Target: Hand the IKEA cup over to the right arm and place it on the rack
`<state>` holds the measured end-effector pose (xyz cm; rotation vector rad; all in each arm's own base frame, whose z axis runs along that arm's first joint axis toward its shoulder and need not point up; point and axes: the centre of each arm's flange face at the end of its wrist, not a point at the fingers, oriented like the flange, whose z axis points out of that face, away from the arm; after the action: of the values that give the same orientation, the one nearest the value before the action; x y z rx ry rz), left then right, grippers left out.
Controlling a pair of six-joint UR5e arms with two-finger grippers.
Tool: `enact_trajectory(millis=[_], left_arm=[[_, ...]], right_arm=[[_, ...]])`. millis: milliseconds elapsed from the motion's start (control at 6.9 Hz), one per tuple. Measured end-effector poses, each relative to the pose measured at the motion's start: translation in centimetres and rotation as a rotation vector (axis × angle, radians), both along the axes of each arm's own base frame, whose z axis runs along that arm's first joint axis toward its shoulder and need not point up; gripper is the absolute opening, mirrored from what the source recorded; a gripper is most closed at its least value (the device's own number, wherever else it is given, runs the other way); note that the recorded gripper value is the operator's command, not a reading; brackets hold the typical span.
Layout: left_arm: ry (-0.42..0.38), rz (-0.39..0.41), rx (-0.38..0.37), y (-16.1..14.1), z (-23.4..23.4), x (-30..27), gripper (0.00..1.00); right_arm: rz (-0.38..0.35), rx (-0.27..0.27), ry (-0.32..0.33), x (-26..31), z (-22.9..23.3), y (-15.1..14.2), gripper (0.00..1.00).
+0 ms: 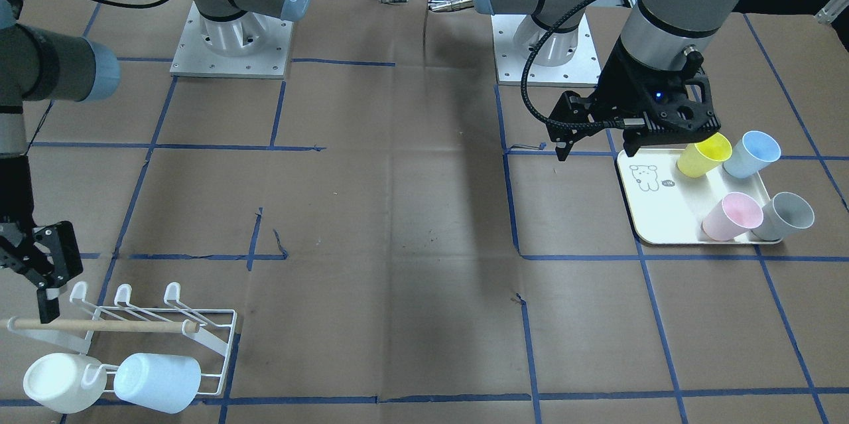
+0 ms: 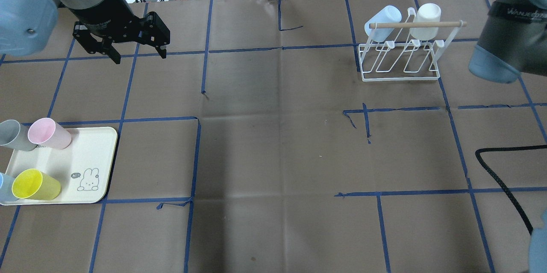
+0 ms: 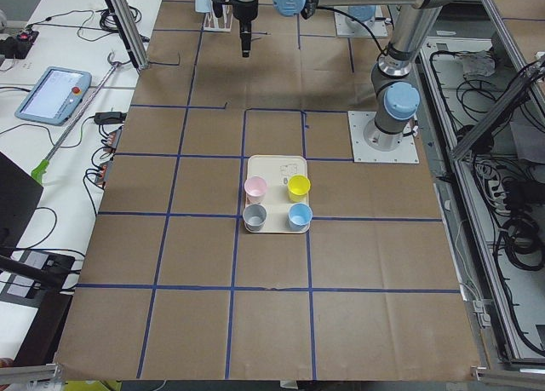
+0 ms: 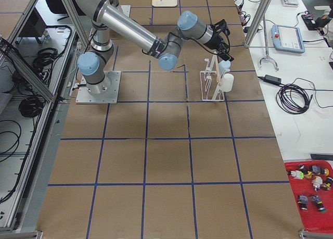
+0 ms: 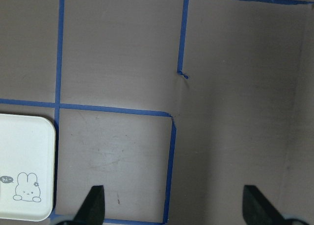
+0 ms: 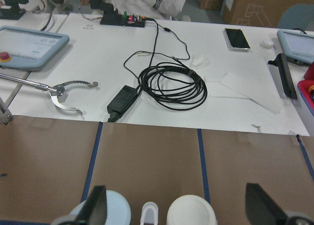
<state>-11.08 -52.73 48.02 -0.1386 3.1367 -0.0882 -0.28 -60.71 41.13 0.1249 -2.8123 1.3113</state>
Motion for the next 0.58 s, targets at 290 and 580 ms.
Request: enact_trajectory(millis=[290,580], left_arm=[[0.0,0.0,0.0,0.0,0.0,0.0,1.0],[0.0,0.0,-0.002,0.0,0.1,0.0,1.0]], right_arm=[[0.023,0.152,-0.001,4.4,2.4,2.4,1.0],[0.033,0.359,-0.041,6.6,5.0,4.6,1.0]])
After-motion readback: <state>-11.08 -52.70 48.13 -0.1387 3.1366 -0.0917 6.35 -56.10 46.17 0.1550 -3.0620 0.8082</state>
